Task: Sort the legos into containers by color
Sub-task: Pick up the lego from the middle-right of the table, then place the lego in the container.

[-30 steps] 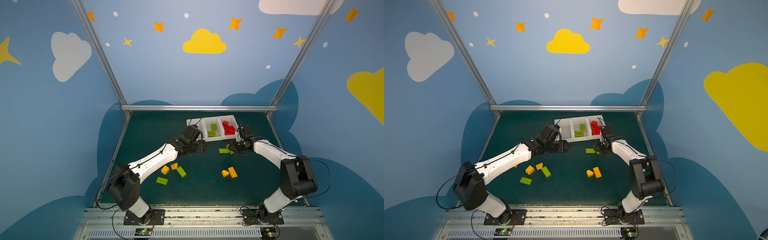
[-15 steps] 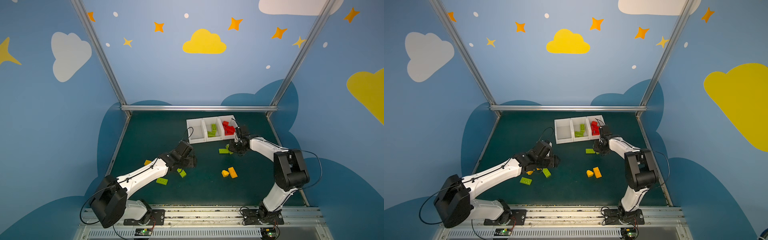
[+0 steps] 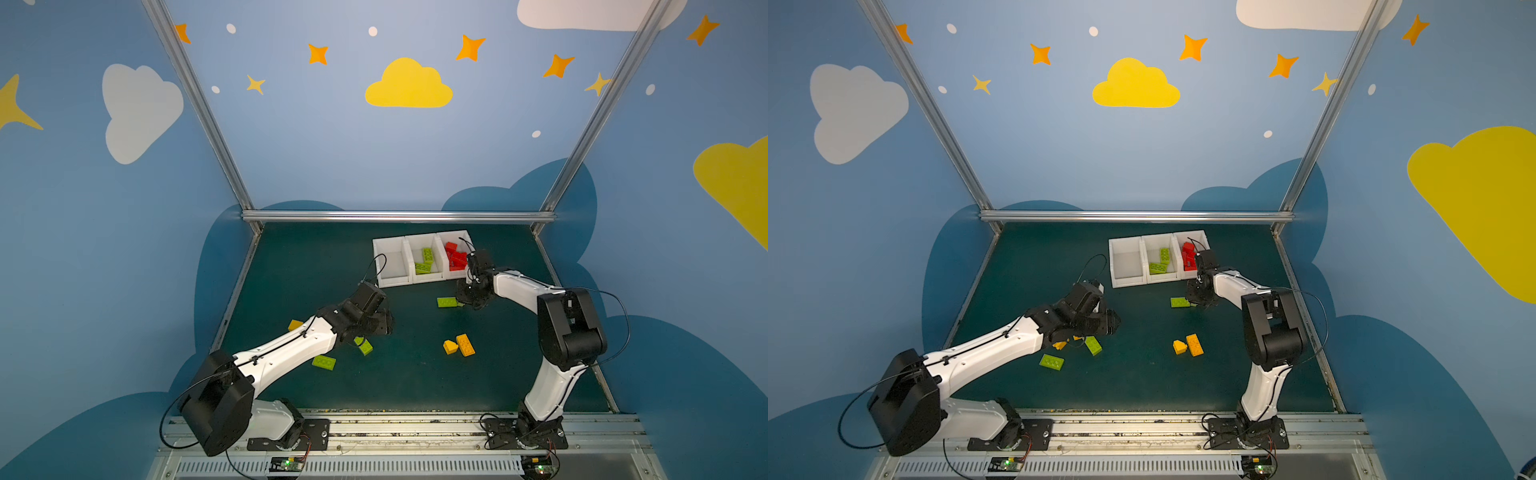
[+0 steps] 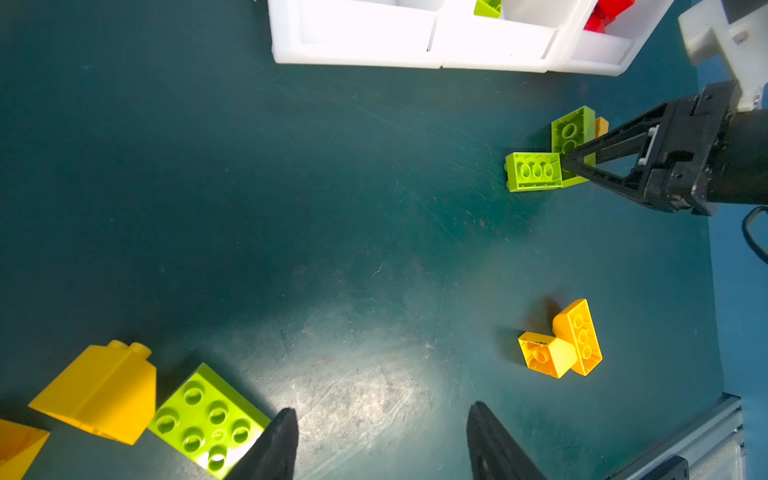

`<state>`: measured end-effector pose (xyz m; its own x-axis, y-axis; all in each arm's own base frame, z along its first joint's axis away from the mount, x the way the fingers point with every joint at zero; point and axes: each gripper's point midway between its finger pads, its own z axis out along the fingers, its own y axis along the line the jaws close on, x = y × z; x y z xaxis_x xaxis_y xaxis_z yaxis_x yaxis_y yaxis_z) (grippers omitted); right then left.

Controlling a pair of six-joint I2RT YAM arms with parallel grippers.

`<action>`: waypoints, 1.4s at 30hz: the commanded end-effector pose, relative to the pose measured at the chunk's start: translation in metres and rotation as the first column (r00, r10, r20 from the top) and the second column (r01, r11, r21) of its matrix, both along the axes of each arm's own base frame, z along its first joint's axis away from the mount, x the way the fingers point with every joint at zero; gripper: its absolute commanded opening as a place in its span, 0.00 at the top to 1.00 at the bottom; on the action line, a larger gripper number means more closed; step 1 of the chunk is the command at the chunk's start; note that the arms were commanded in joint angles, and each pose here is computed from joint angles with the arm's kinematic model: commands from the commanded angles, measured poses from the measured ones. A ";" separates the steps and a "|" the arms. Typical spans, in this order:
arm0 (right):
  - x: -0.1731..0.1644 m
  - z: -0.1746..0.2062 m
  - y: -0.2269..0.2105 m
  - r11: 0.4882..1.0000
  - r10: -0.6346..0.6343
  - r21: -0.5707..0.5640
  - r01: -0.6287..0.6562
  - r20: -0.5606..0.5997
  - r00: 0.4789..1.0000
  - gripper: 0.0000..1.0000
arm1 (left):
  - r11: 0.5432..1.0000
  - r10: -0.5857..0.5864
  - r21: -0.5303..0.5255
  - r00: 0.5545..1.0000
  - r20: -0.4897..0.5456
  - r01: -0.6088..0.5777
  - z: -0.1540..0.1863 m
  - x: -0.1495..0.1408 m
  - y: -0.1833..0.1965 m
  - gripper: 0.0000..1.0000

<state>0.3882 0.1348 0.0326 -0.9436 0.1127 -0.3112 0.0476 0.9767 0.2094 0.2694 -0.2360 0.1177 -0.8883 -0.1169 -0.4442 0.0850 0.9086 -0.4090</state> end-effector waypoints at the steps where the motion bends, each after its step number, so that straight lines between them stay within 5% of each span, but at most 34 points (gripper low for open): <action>1: 0.001 0.004 0.003 1.000 0.013 -0.012 -0.013 0.001 1.000 0.77 | 1.000 0.006 0.000 1.000 0.013 -0.006 0.004 0.001 0.001 0.36; 13: -0.007 0.047 0.017 0.997 0.062 0.031 -0.065 0.074 0.995 0.84 | 1.000 0.015 -0.013 1.000 0.012 -0.015 0.002 -0.005 0.005 0.36; 24: 0.023 0.120 0.058 0.978 0.141 0.126 -0.169 0.209 0.968 0.84 | 0.999 0.037 -0.030 0.999 0.031 -0.036 0.009 -0.024 0.024 0.34; 33: 0.067 0.141 0.089 0.966 0.177 0.143 -0.217 0.249 0.952 0.82 | 0.997 0.083 -0.011 0.993 0.082 -0.082 0.021 -0.032 0.050 0.19; 42: 0.096 0.118 0.117 0.961 0.207 0.140 -0.238 0.208 0.956 0.80 | 0.984 0.173 0.010 0.979 0.103 -0.175 0.024 -0.037 0.080 0.00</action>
<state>0.4876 0.2449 0.1538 -0.8629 -0.0021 -0.5054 -0.2095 0.9115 0.3539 0.2348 -0.1708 0.1439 -0.8139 -0.2382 -0.5300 0.0087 0.9070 -0.4211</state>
